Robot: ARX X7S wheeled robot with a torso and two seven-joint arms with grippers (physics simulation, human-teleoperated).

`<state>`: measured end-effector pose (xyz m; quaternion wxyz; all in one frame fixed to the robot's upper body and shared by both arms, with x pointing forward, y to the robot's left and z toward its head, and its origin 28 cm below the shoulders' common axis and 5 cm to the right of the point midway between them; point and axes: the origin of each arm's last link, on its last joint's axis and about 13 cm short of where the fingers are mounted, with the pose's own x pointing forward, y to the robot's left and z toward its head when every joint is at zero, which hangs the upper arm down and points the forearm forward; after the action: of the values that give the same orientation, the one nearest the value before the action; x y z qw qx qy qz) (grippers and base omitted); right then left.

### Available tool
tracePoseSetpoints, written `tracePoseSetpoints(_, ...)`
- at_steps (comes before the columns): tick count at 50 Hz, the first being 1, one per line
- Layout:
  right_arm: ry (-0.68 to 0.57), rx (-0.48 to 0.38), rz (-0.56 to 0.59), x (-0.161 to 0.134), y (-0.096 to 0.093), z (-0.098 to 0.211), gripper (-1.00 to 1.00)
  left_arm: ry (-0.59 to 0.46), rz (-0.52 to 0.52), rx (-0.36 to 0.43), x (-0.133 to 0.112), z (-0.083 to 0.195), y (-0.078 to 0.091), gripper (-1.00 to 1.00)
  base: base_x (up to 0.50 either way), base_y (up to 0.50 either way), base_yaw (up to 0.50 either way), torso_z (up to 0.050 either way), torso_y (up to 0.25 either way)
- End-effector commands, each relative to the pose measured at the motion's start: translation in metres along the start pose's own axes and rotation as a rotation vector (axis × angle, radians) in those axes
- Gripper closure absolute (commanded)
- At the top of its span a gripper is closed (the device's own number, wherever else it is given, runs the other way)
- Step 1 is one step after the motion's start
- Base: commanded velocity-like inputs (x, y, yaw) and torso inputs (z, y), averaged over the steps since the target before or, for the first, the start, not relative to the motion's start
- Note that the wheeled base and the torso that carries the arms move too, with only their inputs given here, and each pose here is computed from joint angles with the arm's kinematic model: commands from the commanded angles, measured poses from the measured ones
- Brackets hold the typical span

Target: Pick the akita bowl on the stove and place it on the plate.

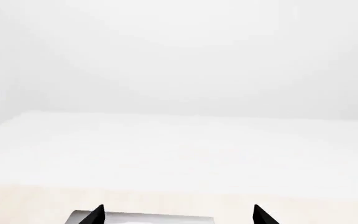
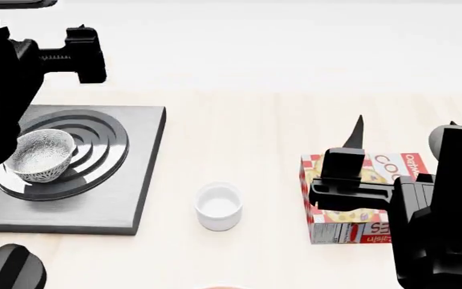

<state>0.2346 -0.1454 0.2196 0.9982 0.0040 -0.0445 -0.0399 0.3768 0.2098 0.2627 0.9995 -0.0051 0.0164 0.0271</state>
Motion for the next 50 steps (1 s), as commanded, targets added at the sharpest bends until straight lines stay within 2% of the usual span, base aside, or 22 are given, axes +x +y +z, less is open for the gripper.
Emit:
tracePoseSetpoints(1, -0.001, 0.001, 0.006, 0.000, 0.000, 0.000, -1.00, 0.046, 0.012, -0.074, 0.028, 0.038, 0.005, -1.00, 0.00, 0.00, 0.00, 0.000, 0.000)
tracePoseSetpoints(6, -0.005, 0.001, 0.009, 0.000, 0.000, 0.000, -1.00, 0.087, 0.033, -0.102, 0.038, 0.035, 0.007, -1.00, 0.00, 0.00, 0.00, 0.000, 0.000)
tracePoseSetpoints(12, -0.003, 0.002, 0.009, -0.001, 0.001, 0.000, -1.00, 0.116, 0.024, -0.057, 0.041, 0.029, 0.005, -1.00, 0.00, 0.00, 0.00, 0.000, 0.000)
tracePoseSetpoints(22, -0.003, 0.003, 0.010, -0.001, 0.001, 0.001, -1.00, 0.121, 0.012, -0.041, 0.040, 0.030, 0.007, -1.00, 0.00, 0.00, 0.00, 0.000, 0.000)
tracePoseSetpoints(43, -0.004, 0.002, 0.008, 0.000, 0.001, 0.001, -1.00, 0.045, -0.012, 0.020, 0.040, 0.020, 0.013, -1.00, 0.00, 0.00, 0.00, 0.000, 0.000)
tracePoseSetpoints(46, -0.004, 0.002, 0.008, 0.000, 0.000, 0.000, -1.00, 0.013, -0.021, 0.049, 0.040, 0.021, 0.013, -1.00, 0.00, 0.00, 0.00, 0.008, -0.174)
tracePoseSetpoints(50, -0.004, 0.004, 0.008, 0.000, 0.000, 0.001, -1.00, 0.023, -0.029, 0.055, 0.039, 0.020, 0.013, -1.00, 0.00, 0.00, 0.00, 0.015, -0.231)
